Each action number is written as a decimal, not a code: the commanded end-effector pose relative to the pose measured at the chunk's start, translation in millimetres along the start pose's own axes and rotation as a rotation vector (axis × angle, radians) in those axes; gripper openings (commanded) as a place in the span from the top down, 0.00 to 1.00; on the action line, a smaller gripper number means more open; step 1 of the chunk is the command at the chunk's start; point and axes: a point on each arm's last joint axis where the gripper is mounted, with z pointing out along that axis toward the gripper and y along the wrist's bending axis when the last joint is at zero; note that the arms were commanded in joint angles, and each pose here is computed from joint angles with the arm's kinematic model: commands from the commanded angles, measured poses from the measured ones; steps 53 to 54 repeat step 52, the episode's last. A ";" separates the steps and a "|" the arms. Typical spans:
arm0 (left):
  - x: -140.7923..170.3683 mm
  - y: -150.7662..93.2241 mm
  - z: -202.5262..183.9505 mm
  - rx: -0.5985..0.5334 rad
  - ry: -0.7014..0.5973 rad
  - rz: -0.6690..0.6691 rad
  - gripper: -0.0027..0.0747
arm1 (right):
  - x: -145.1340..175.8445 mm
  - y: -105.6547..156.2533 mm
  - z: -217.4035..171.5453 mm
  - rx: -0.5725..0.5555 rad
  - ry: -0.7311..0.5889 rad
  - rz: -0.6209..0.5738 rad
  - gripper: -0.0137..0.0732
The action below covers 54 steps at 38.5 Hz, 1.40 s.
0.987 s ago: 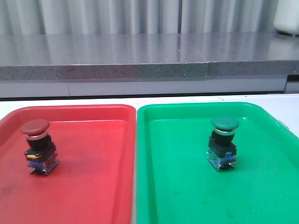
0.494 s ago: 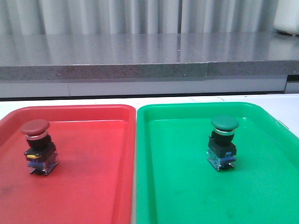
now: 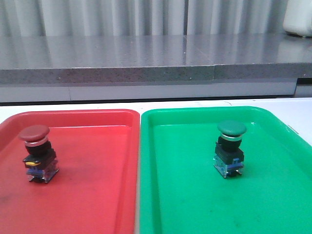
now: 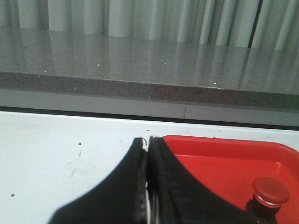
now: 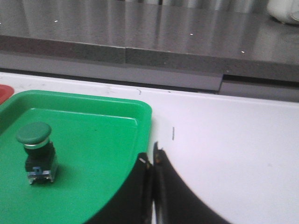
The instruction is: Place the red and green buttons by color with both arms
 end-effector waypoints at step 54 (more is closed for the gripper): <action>-0.9 0.4 -0.3 0.002 -0.077 -0.018 0.99 | 1.1 -5.2 -5.0 0.094 -0.083 0.025 0.91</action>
